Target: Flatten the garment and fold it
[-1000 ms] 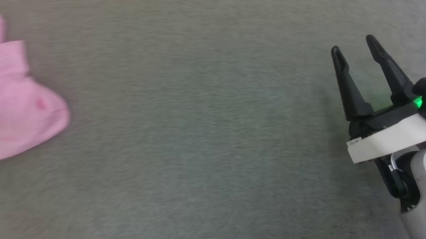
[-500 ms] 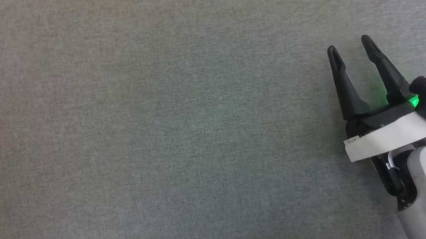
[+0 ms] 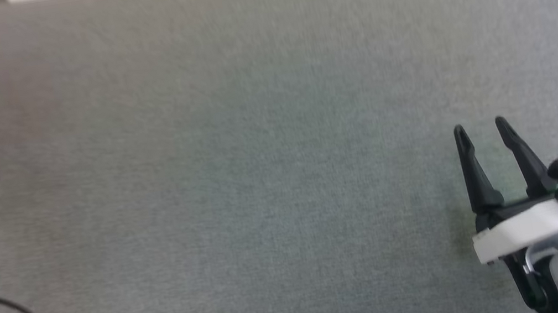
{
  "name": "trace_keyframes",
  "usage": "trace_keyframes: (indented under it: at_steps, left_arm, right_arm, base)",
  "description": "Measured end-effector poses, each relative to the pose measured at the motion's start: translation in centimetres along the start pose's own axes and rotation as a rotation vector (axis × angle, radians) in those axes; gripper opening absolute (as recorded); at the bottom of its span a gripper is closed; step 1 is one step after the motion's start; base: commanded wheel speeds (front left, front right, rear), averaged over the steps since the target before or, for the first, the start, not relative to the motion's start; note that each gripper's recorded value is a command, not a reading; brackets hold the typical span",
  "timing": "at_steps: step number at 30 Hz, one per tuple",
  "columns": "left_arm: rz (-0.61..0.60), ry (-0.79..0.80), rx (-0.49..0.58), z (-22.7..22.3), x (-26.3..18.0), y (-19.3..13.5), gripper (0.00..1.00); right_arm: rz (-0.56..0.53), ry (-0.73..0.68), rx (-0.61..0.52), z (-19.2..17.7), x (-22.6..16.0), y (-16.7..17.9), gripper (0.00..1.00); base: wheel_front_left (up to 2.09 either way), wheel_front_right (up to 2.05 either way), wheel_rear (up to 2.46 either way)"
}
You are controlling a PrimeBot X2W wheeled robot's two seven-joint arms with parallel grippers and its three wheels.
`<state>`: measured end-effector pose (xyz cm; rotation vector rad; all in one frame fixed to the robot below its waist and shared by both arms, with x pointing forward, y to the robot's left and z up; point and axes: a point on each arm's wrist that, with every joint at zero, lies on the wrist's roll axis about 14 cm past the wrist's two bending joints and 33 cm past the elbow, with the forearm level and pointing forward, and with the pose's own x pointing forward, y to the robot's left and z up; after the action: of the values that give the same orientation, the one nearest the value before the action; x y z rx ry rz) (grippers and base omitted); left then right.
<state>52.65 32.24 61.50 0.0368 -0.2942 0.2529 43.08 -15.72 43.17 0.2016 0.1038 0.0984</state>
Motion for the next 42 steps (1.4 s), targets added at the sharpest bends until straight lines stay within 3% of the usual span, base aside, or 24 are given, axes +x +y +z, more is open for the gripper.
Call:
trace_keyframes:
  at_steps: [9, 17, 22, 26, 30, 36, 37, 38, 39, 42]
  left_arm:
    - [-0.366, -0.214, -0.200, 10.5, -4.0, -13.1, 0.00]
    - [-0.649, -0.118, -0.385, 10.9, -9.0, -24.0, 0.00]
    - [-0.834, 0.157, -0.442, 5.3, -14.2, -31.1, 0.00]
    - [-0.943, 0.506, -0.359, -2.3, -19.8, -34.1, 0.00]
    - [-1.028, 0.822, -0.215, -8.5, -25.3, -34.7, 0.00]
    - [-1.074, 1.189, -0.028, -14.2, -30.9, -32.7, 0.00]
    - [-1.078, 1.219, -0.018, -14.4, -31.3, -32.6, 0.06]
    - [-1.082, 1.233, -0.021, -14.3, -31.3, -32.7, 0.45]
    - [-1.081, 1.219, -0.032, -14.1, -31.0, -32.9, 1.00]
    - [-1.043, 1.097, -0.107, -12.8, -29.1, -33.6, 1.00]
  right_arm:
    - [0.014, -0.115, -0.012, 4.6, -3.2, 0.9, 1.00]
    - [-0.030, -0.189, -0.039, 7.4, -5.8, -0.3, 1.00]
    - [-0.084, -0.203, -0.047, 8.2, -7.6, -1.9, 1.00]
    - [-0.126, -0.206, -0.050, 8.3, -9.0, -3.0, 1.00]
    - [-0.159, -0.218, -0.055, 8.7, -10.0, -3.9, 1.00]
    - [-0.186, -0.215, -0.057, 8.7, -10.6, -4.7, 1.00]
    - [-0.187, -0.212, -0.057, 8.6, -10.5, -4.7, 1.00]
    - [-0.187, -0.208, -0.057, 8.5, -10.5, -4.7, 1.00]
    - [-0.187, -0.207, -0.056, 8.5, -10.4, -4.7, 1.00]
    - [-0.178, -0.205, -0.057, 8.4, -10.1, -4.6, 1.00]
  base:
    - [0.00, 0.00, 0.00]
    - [0.00, 0.00, 0.00]
    - [0.00, 0.00, 0.00]
    - [0.00, 0.00, 0.00]
    - [0.00, 0.00, 0.00]
    - [0.00, 0.00, 0.00]
    - [0.00, 0.00, 0.00]
    - [0.00, 0.00, 0.00]
    - [0.00, 0.00, 0.00]
    - [0.00, 0.00, 0.00]
